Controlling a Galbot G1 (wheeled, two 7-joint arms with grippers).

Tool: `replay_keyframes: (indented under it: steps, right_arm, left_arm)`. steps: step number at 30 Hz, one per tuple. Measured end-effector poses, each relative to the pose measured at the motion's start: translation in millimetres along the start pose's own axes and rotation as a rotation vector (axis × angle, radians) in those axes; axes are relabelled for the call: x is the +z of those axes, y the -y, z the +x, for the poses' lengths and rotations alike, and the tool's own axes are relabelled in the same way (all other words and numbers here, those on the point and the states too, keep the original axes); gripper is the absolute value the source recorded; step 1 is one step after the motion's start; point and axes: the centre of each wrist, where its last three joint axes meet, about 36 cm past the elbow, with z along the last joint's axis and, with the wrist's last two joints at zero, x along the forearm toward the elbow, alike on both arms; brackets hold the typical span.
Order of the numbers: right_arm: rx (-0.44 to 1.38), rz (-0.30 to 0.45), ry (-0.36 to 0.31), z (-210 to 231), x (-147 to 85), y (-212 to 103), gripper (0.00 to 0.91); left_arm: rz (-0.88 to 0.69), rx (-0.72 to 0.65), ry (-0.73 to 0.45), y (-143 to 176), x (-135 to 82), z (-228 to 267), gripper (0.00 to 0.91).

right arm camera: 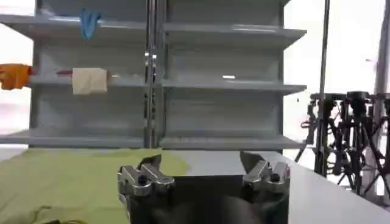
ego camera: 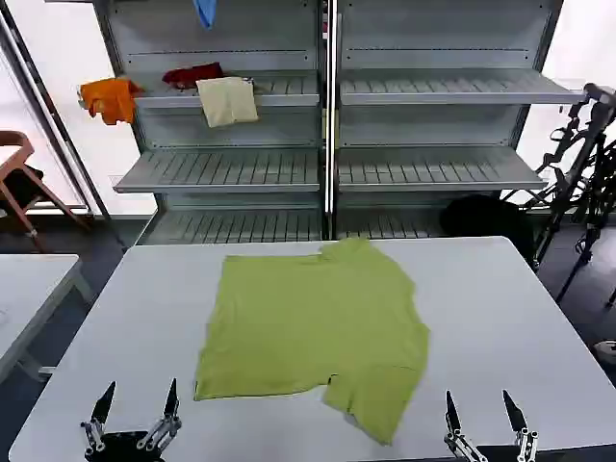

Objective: Fold and organize the clothes.

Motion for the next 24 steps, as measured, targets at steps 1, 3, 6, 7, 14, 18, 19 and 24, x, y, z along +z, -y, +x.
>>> replay_keyframes:
  steps: [1,3,6,7,14,18,19,24]
  right_arm:
    - [-0.004,0.002,-0.019,-0.1,-2.6,-1.6,0.907]
    - [-0.016,0.004,-0.060,-0.6,-8.5,-5.0,0.907]
    - [-0.030,0.003,-0.128,-0.9,-16.4,-10.6,0.907]
    - [-0.032,0.002,-0.150,-1.3,-18.7,-12.3,0.907]
    - [-0.063,0.008,-0.295,-6.2,-33.1,-24.1,0.907]
    - [-0.079,0.031,-0.356,-10.0,-36.5,-26.8,0.907]
    - [-0.085,0.035,-0.368,-10.7,-37.6,-27.5,0.907]
    - [-0.112,0.052,-0.422,-14.6,-39.9,-31.7,0.907]
  left_arm:
    - [-0.004,0.002,-0.006,0.2,-3.8,-2.1,0.907]
    - [-0.010,0.007,-0.024,0.6,-11.7,-5.6,0.907]
    - [-0.018,0.017,-0.066,0.4,-20.6,-11.2,0.907]
    - [-0.020,0.021,-0.083,0.1,-22.5,-13.1,0.907]
    - [-0.029,0.068,-0.219,-2.2,-32.0,-25.4,0.907]
    - [-0.034,0.089,-0.285,-4.8,-32.6,-32.6,0.907]
    - [-0.032,0.096,-0.303,-5.4,-31.6,-34.3,0.907]
    - [-0.013,0.116,-0.369,-8.0,-27.3,-42.5,0.907]
